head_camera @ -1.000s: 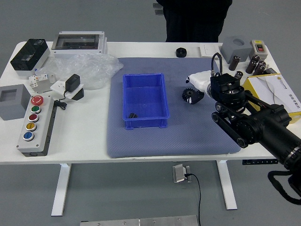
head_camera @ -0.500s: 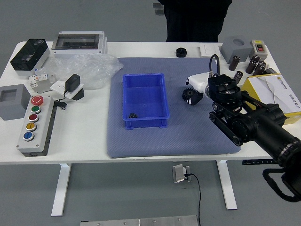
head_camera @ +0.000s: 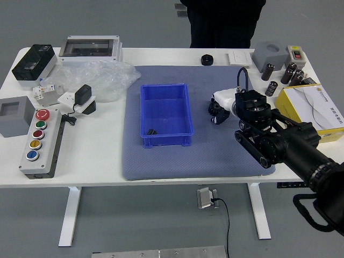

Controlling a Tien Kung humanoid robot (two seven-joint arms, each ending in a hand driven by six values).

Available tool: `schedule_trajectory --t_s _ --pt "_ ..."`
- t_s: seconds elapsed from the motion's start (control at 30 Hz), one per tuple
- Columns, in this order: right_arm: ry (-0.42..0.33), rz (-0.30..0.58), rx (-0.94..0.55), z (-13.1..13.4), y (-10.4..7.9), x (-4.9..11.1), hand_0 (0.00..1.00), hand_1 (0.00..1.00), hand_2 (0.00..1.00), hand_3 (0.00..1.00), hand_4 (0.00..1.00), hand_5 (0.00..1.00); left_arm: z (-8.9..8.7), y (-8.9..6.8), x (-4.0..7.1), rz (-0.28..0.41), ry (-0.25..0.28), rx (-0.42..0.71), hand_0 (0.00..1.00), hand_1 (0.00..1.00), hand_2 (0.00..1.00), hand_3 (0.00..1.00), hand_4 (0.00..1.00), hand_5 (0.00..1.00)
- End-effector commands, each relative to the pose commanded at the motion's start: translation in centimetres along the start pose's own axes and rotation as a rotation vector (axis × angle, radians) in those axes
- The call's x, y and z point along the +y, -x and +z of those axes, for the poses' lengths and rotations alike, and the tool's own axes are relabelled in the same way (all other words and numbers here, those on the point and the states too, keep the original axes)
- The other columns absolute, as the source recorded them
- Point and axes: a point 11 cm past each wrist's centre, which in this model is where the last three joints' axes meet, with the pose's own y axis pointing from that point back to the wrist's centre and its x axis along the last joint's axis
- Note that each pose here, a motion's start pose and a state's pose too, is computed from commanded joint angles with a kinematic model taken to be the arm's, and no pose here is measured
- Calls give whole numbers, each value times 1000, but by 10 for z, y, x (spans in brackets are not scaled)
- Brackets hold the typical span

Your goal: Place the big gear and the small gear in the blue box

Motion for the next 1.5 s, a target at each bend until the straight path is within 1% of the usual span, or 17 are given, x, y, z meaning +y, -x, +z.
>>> schedule_trajectory --t_s 0.03,0.07,0.23,0.27,0.43,0.47,0.6,0.63,0.73,0.83,0.87,1.0,1.23,1.27,1.4,1.5 --pt "0 4 -3 0 0 0 726 677 762 840 710 370 0 0 0 0 0 -1 829 788 780 757 664 358" --pt "-1 10 -7 -1 0 0 633 578 651 693 672 360 0 0 0 0 1 -2 829 788 780 758 664 357" --pt "-4 35 -23 -3 2 0 633 578 651 693 672 360 1 1 0 -2 1 -6 829 788 780 758 664 357" --pt "-4 39 -25 -3 2 0 551 482 545 625 608 337 1 1 0 -2 1 -6 829 788 780 758 664 357" --pt "1 53 -33 -2 4 0 551 482 545 625 608 337 1 1 0 -2 0 -8 829 788 780 758 664 357" --pt "4 56 -35 -1 4 0 489 426 484 581 554 298 1 1 0 -1 1 -8 829 788 780 759 664 359" --pt "11 68 -42 1 4 0 489 426 484 581 554 298 1 1 0 -1 1 -8 829 788 780 759 664 359" --pt "15 74 -45 3 3 0 491 409 462 561 552 296 1 1 0 -1 1 -7 829 788 780 759 664 358" --pt "18 78 -46 4 3 0 491 409 462 561 552 296 1 1 0 -1 1 -7 829 788 780 759 664 358" --pt "24 91 -47 8 -2 1 491 409 462 561 552 296 1 1 0 -1 2 -4 829 788 780 759 664 358" --pt "26 94 -48 9 -3 1 476 399 451 556 561 320 1 1 0 -1 2 -3 828 788 780 758 664 359" --pt "40 117 -53 19 -13 4 476 399 451 556 561 320 0 0 0 0 1 3 828 788 780 758 664 359" --pt "64 177 -51 41 -40 15 488 398 447 547 556 307 -4 -4 0 6 -3 17 828 788 780 758 664 360" --pt "66 187 -50 43 -44 17 505 397 447 552 531 288 -4 -5 0 7 -3 20 828 787 780 757 665 358" --pt "66 232 -44 51 -61 28 505 397 447 552 531 288 -7 -8 0 12 -6 28 828 787 780 757 665 358" --pt "47 270 -38 47 -73 38 511 398 446 553 517 283 -9 -10 0 15 -9 33 829 788 780 757 664 359"
